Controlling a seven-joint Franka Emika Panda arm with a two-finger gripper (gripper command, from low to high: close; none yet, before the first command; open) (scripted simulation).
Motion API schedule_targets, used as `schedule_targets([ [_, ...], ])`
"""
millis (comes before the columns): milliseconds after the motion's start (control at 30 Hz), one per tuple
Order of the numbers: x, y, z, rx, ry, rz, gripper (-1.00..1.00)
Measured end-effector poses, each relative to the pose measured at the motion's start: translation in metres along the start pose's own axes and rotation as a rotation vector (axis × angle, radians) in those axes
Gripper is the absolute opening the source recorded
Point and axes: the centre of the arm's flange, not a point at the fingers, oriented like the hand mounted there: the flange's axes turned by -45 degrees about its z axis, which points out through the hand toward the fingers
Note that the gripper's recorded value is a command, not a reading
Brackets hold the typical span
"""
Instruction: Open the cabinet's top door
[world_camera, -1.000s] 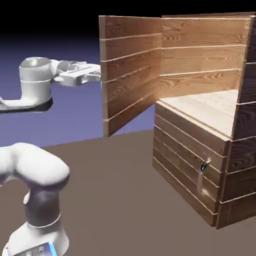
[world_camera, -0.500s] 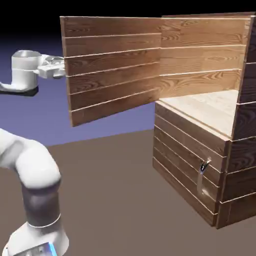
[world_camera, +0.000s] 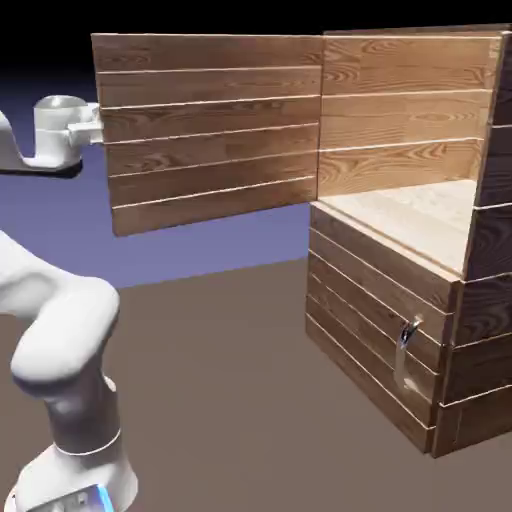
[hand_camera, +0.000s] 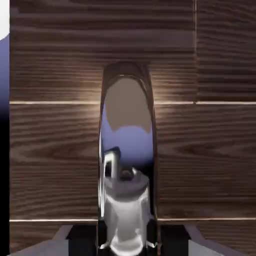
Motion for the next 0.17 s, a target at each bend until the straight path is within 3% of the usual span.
schedule_targets([
  [167, 0.000, 0.012, -0.031, 0.073, 0.000, 0.000, -1.00],
])
